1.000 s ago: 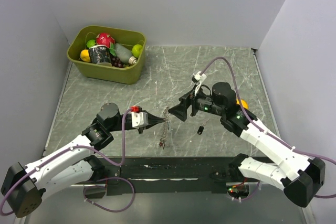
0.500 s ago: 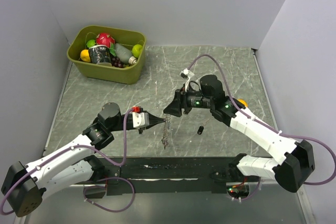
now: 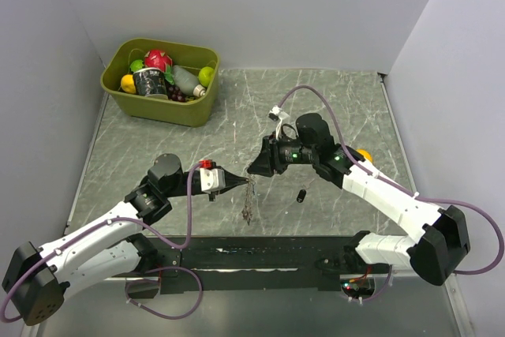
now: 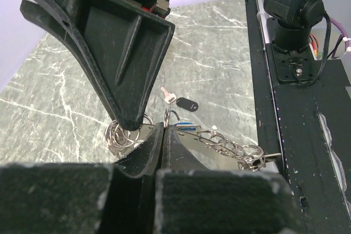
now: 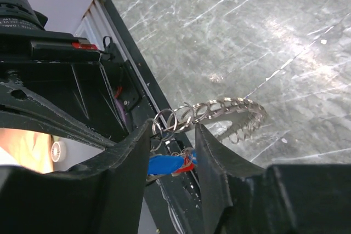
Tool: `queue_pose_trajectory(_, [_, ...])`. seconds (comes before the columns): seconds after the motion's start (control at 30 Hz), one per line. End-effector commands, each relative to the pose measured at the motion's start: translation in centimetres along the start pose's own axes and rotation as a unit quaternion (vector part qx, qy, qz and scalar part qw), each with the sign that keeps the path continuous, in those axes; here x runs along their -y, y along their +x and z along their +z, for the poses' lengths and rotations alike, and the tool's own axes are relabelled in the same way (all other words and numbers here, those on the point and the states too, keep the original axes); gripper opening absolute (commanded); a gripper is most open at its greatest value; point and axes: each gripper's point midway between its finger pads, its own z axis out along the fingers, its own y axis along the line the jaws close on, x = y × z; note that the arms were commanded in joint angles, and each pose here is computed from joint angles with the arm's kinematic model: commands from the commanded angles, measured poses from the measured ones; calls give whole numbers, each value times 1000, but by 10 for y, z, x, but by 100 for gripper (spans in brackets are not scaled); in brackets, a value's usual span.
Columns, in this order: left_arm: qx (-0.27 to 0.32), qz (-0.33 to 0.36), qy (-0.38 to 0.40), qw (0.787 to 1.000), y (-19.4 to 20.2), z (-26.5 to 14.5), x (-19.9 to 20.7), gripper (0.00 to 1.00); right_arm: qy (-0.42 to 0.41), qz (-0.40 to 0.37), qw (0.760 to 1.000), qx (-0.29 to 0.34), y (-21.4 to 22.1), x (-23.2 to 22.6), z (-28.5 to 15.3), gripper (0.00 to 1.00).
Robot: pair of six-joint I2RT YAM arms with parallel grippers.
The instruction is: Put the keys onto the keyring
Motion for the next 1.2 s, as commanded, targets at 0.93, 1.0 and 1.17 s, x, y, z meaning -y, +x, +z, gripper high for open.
queue_pose_trajectory(0.93, [24, 36, -56, 998, -28, -3, -20, 46, -34, -41, 994, 95, -35, -21, -19, 0])
queue_pose_trajectory(1.0, [35, 18, -80, 996, -32, -6, -25, 68, -36, -43, 993, 104, -38, -22, -21, 0])
queue_pose_trajectory(1.17, [42, -52, -126, 990, -37, -9, -37, 81, -32, -43, 993, 107, -38, -19, -21, 0])
